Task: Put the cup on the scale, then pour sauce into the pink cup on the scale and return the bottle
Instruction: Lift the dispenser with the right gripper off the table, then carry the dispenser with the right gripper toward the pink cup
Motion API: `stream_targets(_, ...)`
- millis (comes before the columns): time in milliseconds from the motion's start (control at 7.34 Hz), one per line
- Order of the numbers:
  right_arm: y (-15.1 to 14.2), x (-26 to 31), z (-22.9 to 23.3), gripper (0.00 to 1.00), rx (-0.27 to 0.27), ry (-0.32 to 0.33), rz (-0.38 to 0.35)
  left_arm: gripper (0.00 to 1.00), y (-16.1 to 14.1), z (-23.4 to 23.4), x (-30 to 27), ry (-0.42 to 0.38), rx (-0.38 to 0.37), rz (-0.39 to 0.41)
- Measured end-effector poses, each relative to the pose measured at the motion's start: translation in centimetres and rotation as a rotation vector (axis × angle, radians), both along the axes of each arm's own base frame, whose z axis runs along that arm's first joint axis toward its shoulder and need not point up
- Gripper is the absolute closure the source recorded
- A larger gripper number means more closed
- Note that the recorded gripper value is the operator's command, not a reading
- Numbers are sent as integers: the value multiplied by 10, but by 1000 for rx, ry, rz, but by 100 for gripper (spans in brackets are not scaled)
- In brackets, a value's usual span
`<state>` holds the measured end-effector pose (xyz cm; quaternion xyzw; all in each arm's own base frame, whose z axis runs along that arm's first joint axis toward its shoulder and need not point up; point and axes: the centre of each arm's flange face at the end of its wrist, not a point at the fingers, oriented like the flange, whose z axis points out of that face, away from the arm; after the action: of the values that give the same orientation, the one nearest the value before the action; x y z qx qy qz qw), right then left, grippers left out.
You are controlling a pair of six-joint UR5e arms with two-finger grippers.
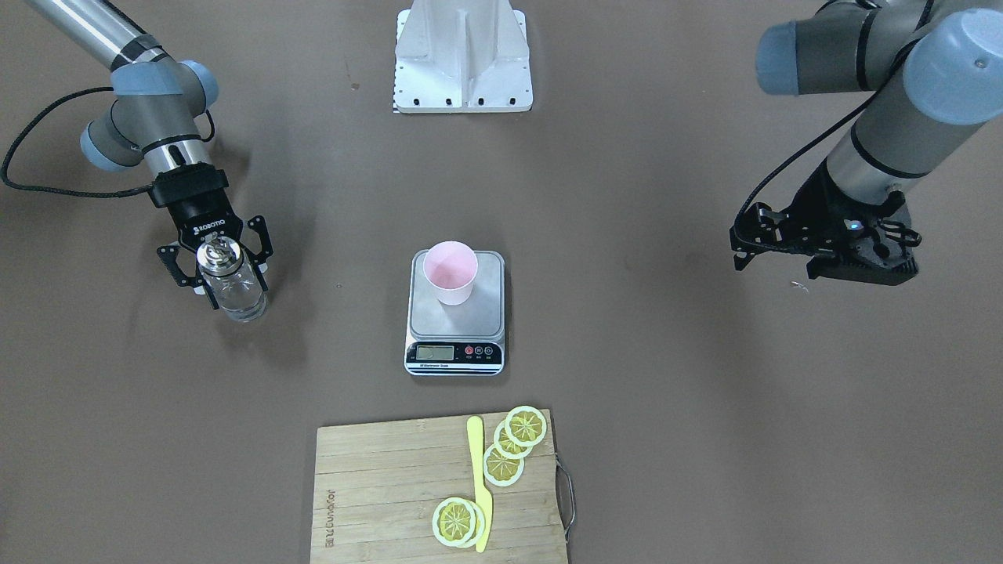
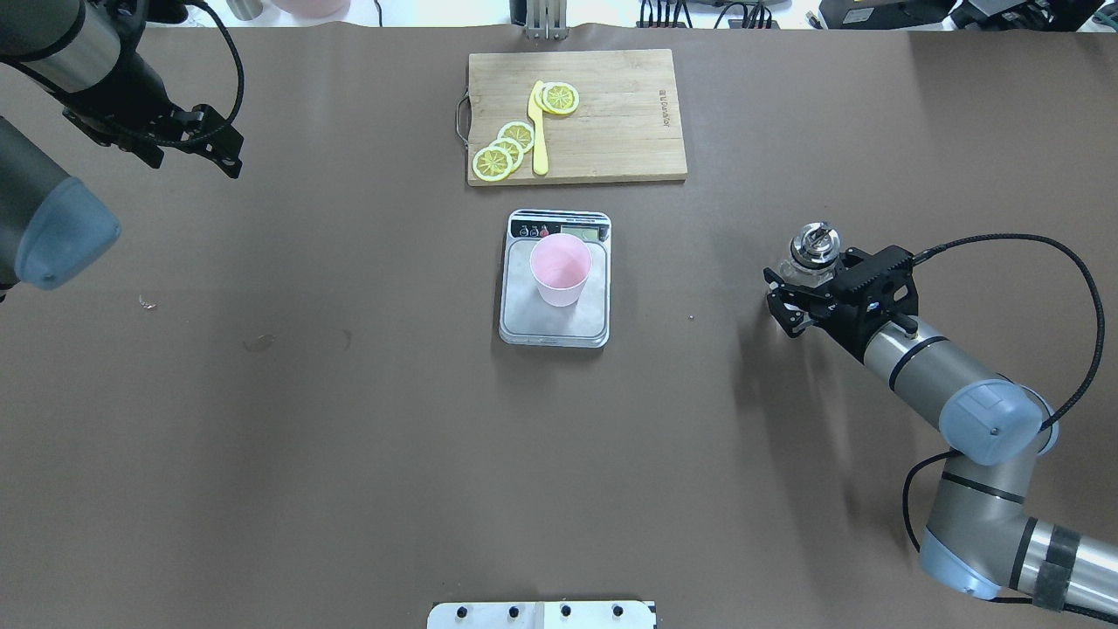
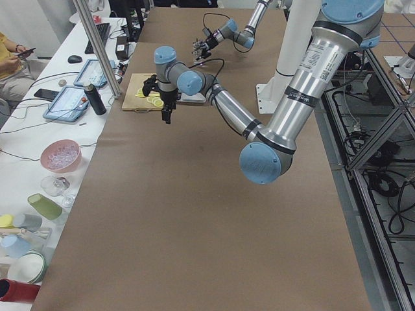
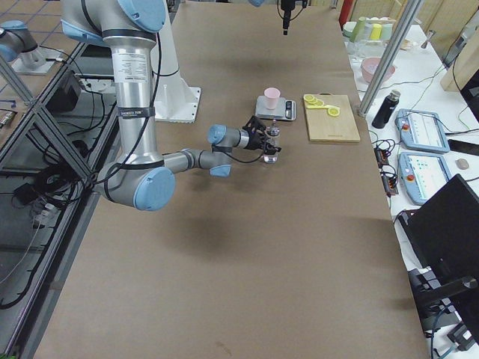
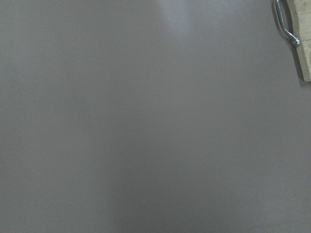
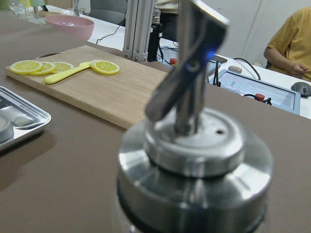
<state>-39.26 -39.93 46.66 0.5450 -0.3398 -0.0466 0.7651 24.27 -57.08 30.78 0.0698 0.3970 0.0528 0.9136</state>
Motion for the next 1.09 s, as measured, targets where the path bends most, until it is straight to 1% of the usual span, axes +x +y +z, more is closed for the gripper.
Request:
stream_targets(272,-2,8,-30,77,-21,50,10,3,0,0,0,0,-1,0)
stream_targets(545,5,25,-59,77,-47,103,8,3,0,1,0,-1,-2,0)
stream_targets(681,9,34,-76,77,-61,147,6,3,0,3,0,-2,-4,0)
stream_targets(817,13,41,-89,77,-66,208,2,3,1,5,0,-4,-6,0)
stream_targets(1090,16,50,-108,75,-59,341,-17,3,1,6,-1,-5,-5,3)
